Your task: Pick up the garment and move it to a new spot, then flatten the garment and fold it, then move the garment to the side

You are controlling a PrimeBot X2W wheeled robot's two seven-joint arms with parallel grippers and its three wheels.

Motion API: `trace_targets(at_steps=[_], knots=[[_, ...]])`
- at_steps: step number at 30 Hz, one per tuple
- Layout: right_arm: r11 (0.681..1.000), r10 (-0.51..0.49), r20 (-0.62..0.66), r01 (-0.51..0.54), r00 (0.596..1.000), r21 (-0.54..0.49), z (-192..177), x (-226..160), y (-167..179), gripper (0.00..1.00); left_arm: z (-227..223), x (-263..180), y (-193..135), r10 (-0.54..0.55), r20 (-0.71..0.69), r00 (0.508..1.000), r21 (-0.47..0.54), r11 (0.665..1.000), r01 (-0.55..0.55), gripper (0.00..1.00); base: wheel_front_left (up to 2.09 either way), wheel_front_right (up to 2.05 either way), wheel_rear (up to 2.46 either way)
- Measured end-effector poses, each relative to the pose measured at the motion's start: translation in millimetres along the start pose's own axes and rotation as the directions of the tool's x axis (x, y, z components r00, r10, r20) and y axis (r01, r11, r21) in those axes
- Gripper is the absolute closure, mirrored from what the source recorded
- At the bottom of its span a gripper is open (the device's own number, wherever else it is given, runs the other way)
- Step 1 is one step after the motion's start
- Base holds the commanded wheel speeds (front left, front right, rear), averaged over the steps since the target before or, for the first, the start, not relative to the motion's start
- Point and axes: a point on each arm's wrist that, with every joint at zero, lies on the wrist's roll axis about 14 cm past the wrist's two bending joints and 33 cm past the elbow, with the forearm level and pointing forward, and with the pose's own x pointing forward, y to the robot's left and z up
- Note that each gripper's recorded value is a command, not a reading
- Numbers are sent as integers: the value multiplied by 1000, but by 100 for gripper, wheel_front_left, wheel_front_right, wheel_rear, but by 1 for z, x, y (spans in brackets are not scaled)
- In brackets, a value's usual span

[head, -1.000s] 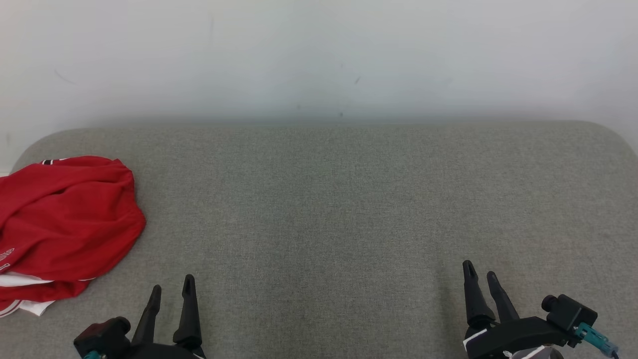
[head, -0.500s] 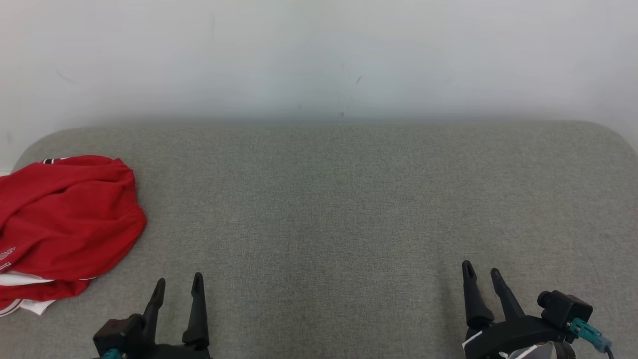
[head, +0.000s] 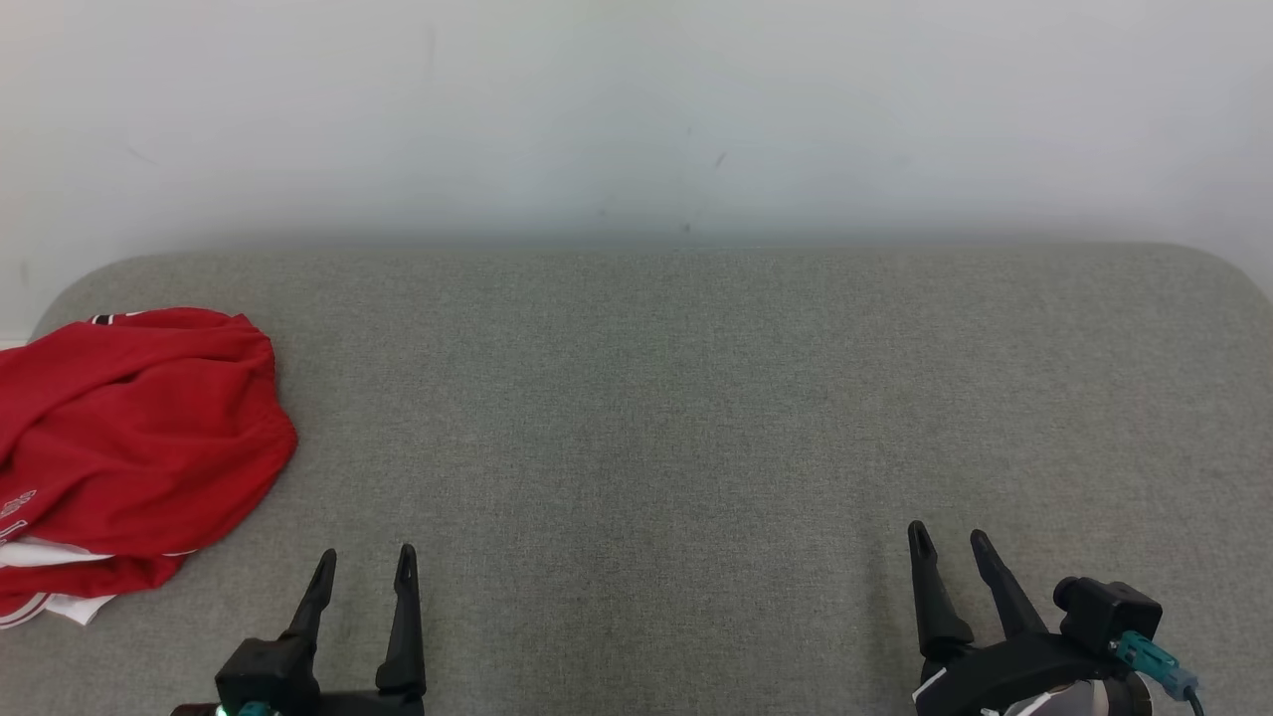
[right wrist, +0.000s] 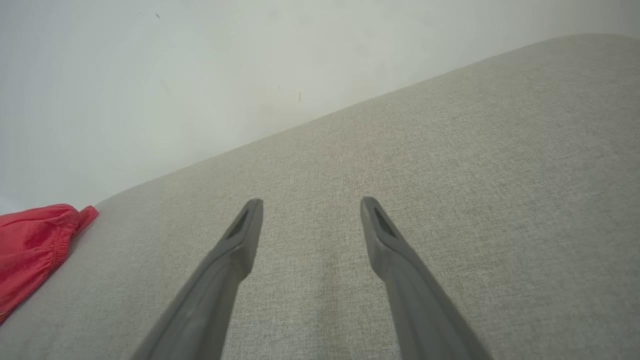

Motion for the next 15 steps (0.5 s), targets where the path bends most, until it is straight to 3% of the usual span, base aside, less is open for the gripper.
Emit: trace_targets(at_steps=[15], knots=[[994, 22, -11, -23, 1000, -104, -2, 0, 4, 0, -2, -2, -8, -41, 11, 999, 114, 993, 39, 0, 0, 0, 0]])
